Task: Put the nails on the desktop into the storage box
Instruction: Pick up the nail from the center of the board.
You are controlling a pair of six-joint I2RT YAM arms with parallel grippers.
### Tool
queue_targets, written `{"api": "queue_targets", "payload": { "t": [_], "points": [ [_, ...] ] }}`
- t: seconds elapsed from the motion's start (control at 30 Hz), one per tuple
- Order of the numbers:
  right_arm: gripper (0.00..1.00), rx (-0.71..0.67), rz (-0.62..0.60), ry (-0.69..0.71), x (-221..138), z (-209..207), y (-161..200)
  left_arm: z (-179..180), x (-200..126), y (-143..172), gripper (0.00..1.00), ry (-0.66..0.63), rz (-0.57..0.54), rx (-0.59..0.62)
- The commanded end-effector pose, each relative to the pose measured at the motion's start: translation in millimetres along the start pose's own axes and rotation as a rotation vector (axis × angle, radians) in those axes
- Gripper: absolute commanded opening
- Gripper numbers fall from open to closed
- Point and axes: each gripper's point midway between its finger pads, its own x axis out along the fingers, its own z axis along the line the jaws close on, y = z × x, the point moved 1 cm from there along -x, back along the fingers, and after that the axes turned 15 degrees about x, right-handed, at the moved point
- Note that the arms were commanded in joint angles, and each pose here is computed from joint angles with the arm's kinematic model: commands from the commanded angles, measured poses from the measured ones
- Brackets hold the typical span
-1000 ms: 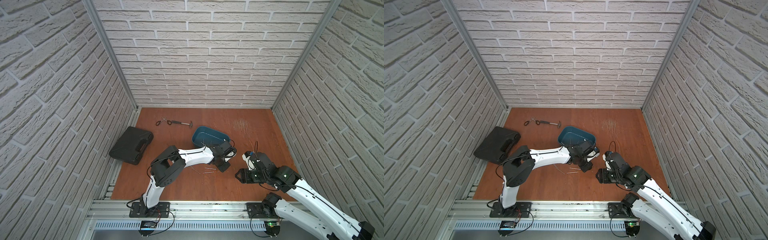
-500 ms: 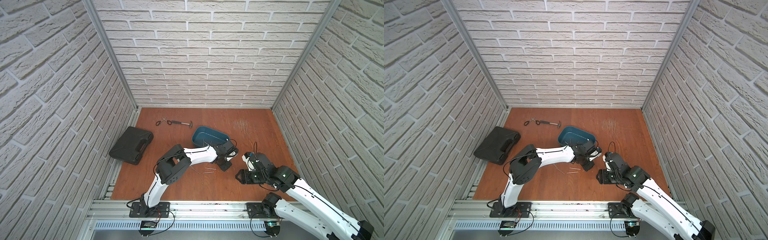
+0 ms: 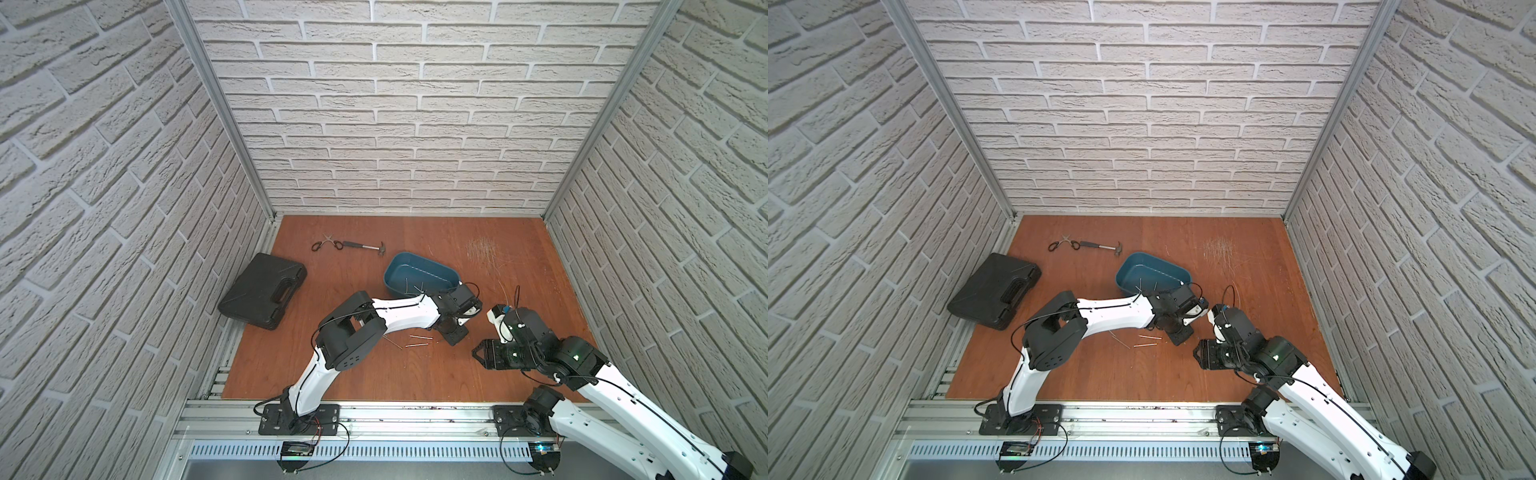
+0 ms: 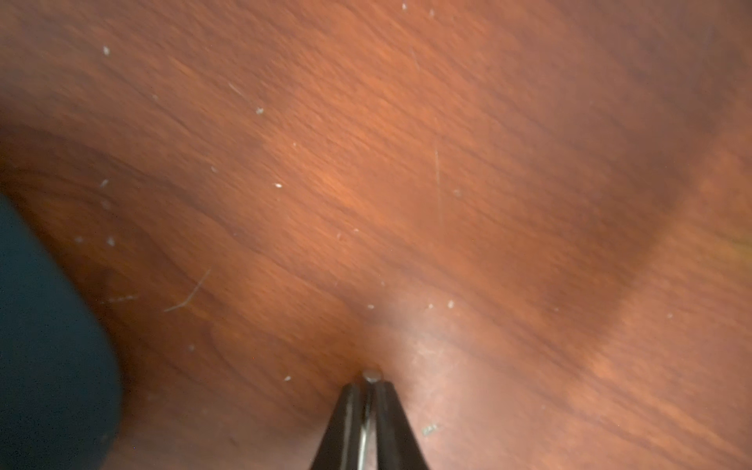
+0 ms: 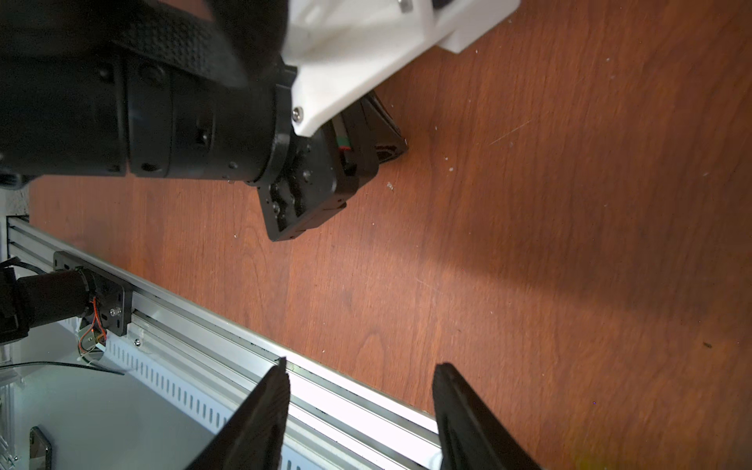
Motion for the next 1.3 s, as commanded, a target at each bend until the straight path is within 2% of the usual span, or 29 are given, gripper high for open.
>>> {"api": "queue_targets", "payload": {
  "t": [0.0,0.03,0.3,0.77,1.07,1.27],
  "points": [
    [0.61,0.002,-0.006,0.005,0,-2,1,-9,14,31,0.03,0.020,0.084,-0.012],
    [0.61,0.004,-0.007,0.008,0,-3,1,-9,14,33,0.00,0.020,0.089,-0.014],
    [0.61,0.001,-0.013,0.005,-1,-2,0,-7,3,31,0.00,-0.002,0.071,-0.026],
    [0.61,0.003,0.008,-0.005,11,2,0,2,-51,9,0.00,-0.079,-0.017,-0.022],
    [0.61,0.023,0.028,-0.025,31,2,2,3,-67,12,0.00,-0.096,-0.048,-0.047],
    [0.61,0.016,0.005,-0.048,27,10,-4,5,-94,5,0.00,-0.120,-0.099,-0.052]
  ]
}}
